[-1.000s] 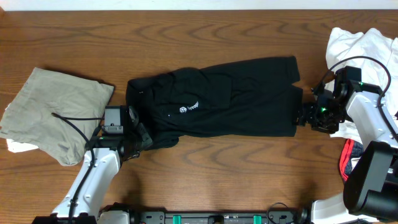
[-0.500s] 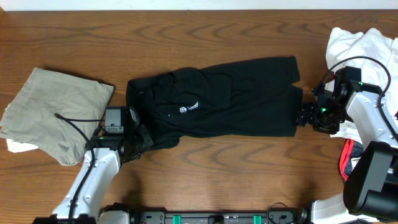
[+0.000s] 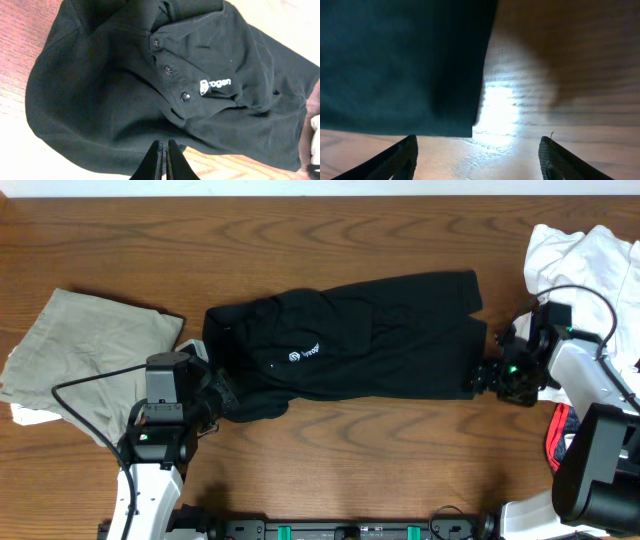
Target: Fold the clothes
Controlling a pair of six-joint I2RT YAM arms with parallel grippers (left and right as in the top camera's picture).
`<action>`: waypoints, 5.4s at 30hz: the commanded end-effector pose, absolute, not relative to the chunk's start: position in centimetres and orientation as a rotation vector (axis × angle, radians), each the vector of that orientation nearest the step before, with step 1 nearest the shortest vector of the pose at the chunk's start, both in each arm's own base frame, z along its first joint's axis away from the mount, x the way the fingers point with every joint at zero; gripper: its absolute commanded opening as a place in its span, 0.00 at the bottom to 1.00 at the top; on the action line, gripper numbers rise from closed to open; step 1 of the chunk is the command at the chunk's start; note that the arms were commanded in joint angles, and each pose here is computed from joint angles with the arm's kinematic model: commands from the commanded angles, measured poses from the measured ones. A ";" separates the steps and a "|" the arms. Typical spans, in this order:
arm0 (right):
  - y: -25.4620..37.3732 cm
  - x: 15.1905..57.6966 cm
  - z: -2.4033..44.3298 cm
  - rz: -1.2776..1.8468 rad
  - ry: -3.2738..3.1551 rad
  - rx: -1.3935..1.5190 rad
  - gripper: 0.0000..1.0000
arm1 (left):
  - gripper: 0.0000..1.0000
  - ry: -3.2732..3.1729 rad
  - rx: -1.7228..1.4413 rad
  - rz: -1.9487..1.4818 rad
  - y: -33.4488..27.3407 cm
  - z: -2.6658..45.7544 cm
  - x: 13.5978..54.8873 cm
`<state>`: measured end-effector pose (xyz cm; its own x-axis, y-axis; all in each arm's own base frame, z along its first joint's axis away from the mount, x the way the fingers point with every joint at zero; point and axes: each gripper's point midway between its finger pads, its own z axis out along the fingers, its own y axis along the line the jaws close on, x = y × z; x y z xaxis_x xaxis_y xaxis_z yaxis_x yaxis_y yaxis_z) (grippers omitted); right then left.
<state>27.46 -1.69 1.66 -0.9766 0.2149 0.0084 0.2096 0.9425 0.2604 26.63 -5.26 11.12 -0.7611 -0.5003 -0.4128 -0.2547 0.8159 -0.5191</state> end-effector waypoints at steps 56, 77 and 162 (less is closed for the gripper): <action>3.6 27.2 -0.9 0.553 3.018 0.100 0.01 | 0.56 2.794 -0.720 -0.474 -4.7 1.0 25.7; 2.4 32.5 22.3 0.469 2.602 0.115 0.01 | 0.06 2.154 -0.270 -0.442 -3.9 27.1 27.4; 15.4 30.5 2.5 0.619 2.854 -0.549 0.50 | 0.06 2.619 -0.337 -0.251 -2.5 17.1 33.4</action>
